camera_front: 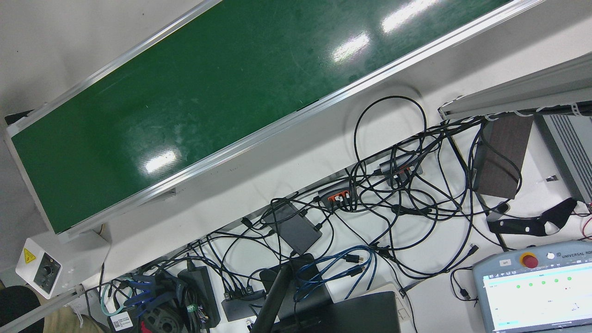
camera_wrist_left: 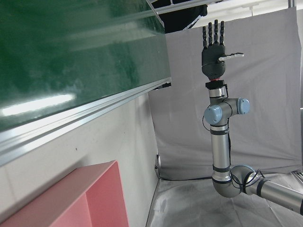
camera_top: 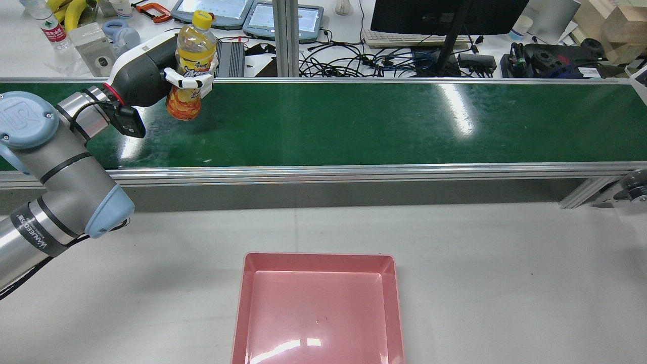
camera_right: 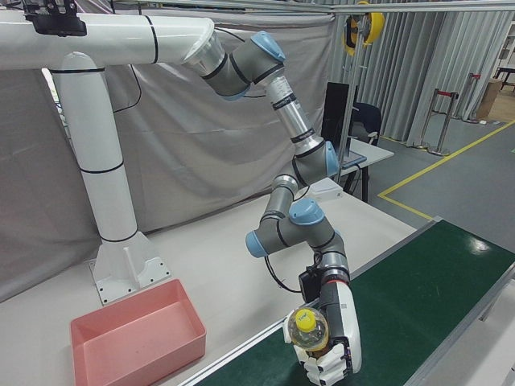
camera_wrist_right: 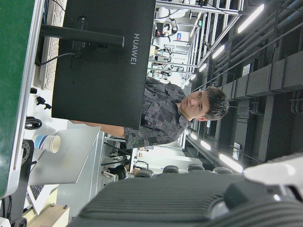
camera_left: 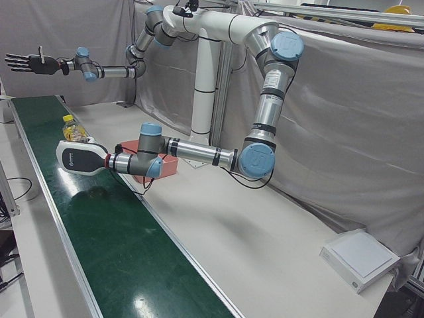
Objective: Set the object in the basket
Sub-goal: 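Lift the bottle off the conveyor and carry it over the pink tray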
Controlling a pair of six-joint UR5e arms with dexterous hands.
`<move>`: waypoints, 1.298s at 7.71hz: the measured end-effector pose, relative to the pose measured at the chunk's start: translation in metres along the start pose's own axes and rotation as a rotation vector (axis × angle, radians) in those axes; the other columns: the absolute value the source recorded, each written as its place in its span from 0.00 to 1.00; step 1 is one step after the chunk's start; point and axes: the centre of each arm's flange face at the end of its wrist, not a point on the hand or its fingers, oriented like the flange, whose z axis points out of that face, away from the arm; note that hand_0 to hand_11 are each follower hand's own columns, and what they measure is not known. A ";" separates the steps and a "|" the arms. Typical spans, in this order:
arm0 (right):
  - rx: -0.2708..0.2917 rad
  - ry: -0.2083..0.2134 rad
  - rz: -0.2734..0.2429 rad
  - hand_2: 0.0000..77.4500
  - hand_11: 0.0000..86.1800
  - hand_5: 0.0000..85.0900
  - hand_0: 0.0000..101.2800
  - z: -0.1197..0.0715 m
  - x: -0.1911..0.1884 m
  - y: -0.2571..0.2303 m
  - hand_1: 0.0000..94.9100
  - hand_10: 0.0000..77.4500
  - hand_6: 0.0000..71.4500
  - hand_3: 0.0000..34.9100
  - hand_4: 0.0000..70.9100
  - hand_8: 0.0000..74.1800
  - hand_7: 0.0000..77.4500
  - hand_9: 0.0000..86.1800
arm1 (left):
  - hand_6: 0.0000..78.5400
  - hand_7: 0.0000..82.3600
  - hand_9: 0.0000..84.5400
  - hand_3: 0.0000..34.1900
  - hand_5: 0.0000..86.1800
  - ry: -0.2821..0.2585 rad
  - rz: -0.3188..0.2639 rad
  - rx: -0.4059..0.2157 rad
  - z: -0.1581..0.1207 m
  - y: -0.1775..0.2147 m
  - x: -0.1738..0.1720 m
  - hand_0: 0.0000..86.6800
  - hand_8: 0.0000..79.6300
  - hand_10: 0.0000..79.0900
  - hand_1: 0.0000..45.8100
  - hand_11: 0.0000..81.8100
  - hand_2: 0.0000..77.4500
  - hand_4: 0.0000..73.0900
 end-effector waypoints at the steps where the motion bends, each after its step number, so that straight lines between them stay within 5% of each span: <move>1: 0.000 0.000 0.000 0.01 0.00 0.00 0.00 0.000 0.000 0.000 0.00 0.00 0.00 0.01 0.00 0.00 0.01 0.00 | 0.79 0.80 0.79 0.00 0.58 0.000 -0.006 -0.018 0.006 0.012 -0.002 0.59 0.82 0.75 0.14 0.74 0.67 0.87; 5: -0.002 0.000 0.000 0.01 0.00 0.00 0.00 0.000 0.000 0.001 0.00 0.00 0.00 0.01 0.00 0.00 0.01 0.00 | 0.79 0.80 0.83 0.00 0.58 -0.125 -0.139 -0.198 0.023 0.118 -0.132 0.58 0.80 0.77 0.13 0.75 0.68 0.87; 10: -0.002 0.000 0.000 0.01 0.00 0.00 0.00 0.000 0.000 0.001 0.00 0.00 0.00 0.01 0.00 0.00 0.01 0.00 | 0.81 0.80 0.83 0.00 0.58 -0.223 -0.261 -0.362 -0.007 0.233 -0.224 0.58 0.80 0.77 0.13 0.75 0.68 0.88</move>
